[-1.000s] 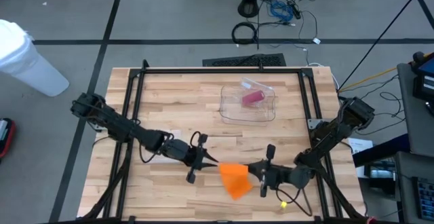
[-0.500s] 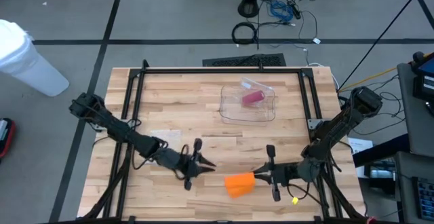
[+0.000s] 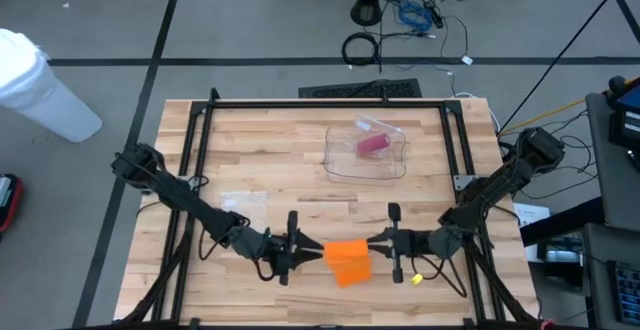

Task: Roll bandage
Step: Roll the orange bandage

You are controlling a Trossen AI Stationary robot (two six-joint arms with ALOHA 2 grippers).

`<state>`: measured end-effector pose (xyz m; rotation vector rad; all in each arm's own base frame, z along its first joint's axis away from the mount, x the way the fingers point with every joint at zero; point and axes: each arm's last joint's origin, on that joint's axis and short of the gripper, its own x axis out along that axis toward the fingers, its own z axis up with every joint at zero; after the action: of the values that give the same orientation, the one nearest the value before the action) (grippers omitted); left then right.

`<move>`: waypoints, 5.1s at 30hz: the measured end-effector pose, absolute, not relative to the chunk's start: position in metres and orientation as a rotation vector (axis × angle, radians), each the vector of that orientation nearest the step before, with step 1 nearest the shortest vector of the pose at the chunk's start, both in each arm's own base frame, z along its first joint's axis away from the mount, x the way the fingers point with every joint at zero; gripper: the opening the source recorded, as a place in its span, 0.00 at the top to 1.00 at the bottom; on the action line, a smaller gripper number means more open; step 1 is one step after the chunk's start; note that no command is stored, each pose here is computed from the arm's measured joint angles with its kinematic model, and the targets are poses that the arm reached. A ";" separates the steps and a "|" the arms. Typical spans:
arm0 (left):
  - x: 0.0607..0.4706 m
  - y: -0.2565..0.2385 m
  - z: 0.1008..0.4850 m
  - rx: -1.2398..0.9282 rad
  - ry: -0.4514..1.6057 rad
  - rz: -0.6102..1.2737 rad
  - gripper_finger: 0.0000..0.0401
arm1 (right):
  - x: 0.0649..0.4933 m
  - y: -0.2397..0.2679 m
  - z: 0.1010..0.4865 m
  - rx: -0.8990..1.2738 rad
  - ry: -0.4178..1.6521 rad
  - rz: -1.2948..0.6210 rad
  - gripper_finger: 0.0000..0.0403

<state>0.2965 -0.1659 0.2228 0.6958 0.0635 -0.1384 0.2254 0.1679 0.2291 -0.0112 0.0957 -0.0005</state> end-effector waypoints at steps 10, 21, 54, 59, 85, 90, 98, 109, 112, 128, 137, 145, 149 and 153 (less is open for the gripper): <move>0.298 -0.165 0.226 0.722 0.031 -0.108 0.71 | 0.225 0.168 0.230 0.025 0.093 -0.006 0.99; 0.297 -0.163 0.228 0.722 0.052 0.032 0.71 | 0.226 0.166 0.230 0.070 0.080 -0.072 0.99; 0.307 -0.147 0.230 0.577 0.035 -0.011 0.71 | 0.234 0.153 0.229 0.121 0.084 -0.120 0.99; 0.309 -0.142 0.228 0.583 0.053 -0.012 0.71 | 0.235 0.153 0.231 0.137 0.064 -0.106 0.99; 0.310 -0.137 0.220 0.634 0.105 -0.009 0.97 | 0.209 0.169 0.253 0.039 0.024 -0.020 0.71; 0.309 -0.136 0.220 0.634 0.113 0.030 0.97 | 0.190 0.177 0.243 0.008 0.107 -0.115 0.65; 0.308 -0.138 0.219 0.637 0.115 0.036 0.97 | 0.203 0.194 0.195 0.099 0.220 -0.138 0.61; 0.307 -0.141 0.218 0.615 0.113 -0.015 0.97 | 0.225 0.182 0.178 0.005 0.211 -0.285 0.59; 0.307 -0.141 0.218 0.616 0.116 -0.016 0.97 | 0.229 0.180 0.180 0.003 0.212 -0.229 0.59; 0.308 -0.134 0.213 0.645 0.185 0.034 0.97 | 0.257 0.184 0.175 0.060 0.190 0.079 1.00; 0.309 -0.129 0.206 0.674 0.251 0.009 0.97 | 0.255 0.217 0.260 -0.151 -0.029 0.030 1.00; 0.309 -0.133 0.204 0.686 0.236 -0.113 0.97 | 0.249 0.184 0.322 -0.218 0.008 -0.102 1.00; 0.309 -0.132 0.205 0.686 0.242 -0.076 0.97 | 0.253 0.170 0.324 -0.152 0.036 -0.080 1.00; 0.311 -0.126 0.208 0.634 0.260 0.062 0.97 | 0.263 0.170 0.314 -0.095 0.058 -0.011 1.00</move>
<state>0.3110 -0.1259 0.2076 0.6344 0.2603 0.0618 0.2633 0.1697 0.3141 -0.0948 0.0581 -0.0114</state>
